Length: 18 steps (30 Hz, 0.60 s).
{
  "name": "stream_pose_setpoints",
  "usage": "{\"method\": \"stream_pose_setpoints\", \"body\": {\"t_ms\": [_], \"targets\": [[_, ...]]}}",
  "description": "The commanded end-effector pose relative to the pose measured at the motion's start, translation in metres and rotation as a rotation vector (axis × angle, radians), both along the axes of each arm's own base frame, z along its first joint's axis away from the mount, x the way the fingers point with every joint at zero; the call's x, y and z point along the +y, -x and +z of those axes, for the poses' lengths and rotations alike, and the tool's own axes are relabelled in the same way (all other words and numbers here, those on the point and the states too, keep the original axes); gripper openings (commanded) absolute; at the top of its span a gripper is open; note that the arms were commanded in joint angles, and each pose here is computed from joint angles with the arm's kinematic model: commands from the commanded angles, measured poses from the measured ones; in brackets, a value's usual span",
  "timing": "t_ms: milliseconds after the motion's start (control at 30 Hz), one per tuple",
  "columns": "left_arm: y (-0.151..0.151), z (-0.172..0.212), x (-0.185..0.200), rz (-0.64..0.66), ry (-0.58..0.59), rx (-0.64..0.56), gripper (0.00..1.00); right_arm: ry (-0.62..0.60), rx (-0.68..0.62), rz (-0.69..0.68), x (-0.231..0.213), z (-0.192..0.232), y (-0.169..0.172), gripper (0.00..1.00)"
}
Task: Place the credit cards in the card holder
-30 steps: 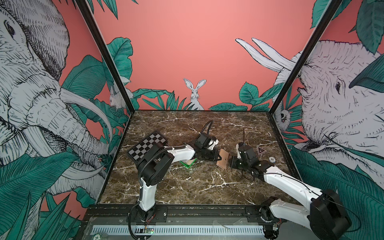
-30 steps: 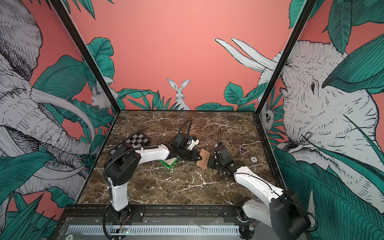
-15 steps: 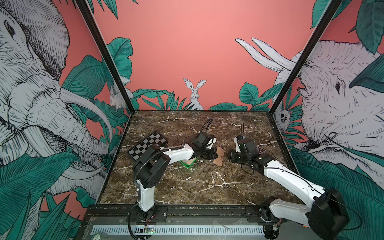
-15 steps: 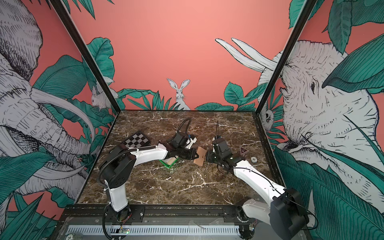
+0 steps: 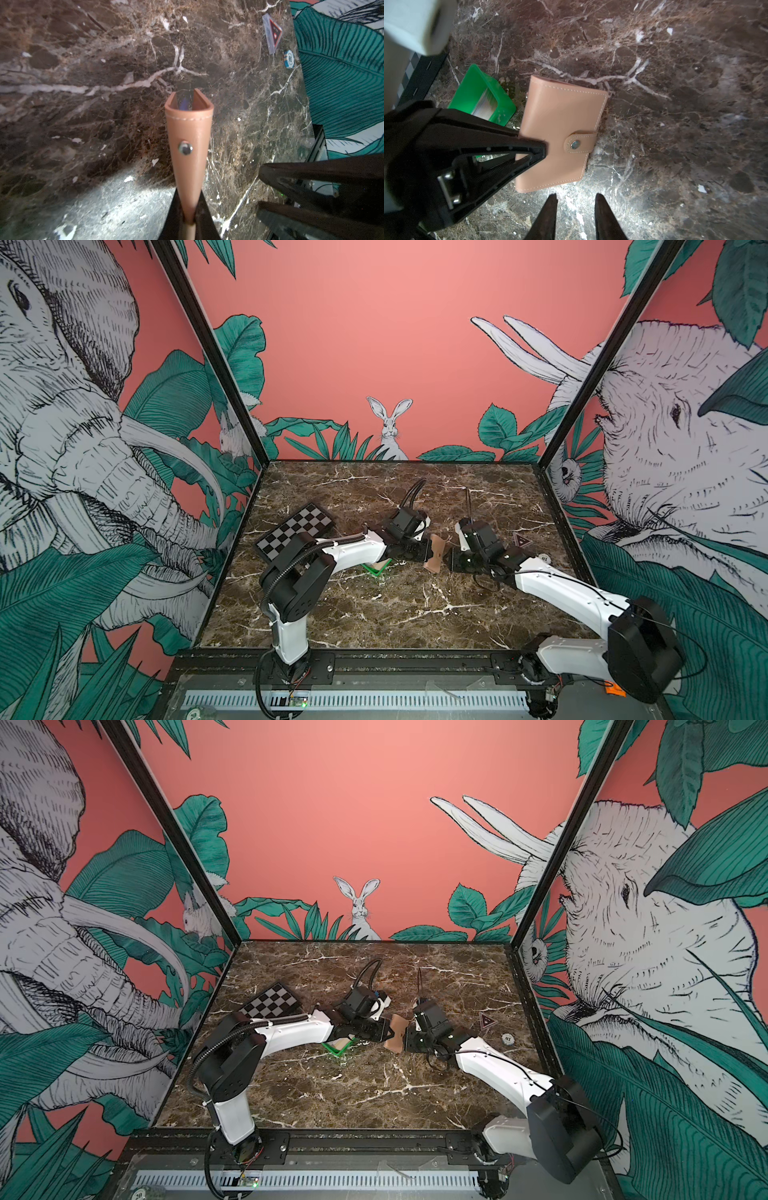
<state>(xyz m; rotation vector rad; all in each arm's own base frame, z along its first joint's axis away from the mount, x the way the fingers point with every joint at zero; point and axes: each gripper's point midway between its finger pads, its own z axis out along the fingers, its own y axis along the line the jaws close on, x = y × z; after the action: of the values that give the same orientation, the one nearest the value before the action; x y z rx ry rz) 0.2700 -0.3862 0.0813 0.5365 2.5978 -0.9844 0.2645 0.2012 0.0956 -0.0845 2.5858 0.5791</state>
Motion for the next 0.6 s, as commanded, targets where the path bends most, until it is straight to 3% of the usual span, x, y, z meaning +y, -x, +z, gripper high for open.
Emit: {"method": "stream_pose_setpoints", "body": {"t_ms": [0,567], "targets": [[0.0,0.022,-0.002,0.007,0.042,-0.042,0.08,-0.004,-0.007,0.001,0.006,-0.005,-0.005,0.3],[0.013,0.023,-0.005,-0.005,0.079,-0.027,0.08,-0.027,0.015,-0.008,0.016,-0.016,-0.012,0.31]]}}
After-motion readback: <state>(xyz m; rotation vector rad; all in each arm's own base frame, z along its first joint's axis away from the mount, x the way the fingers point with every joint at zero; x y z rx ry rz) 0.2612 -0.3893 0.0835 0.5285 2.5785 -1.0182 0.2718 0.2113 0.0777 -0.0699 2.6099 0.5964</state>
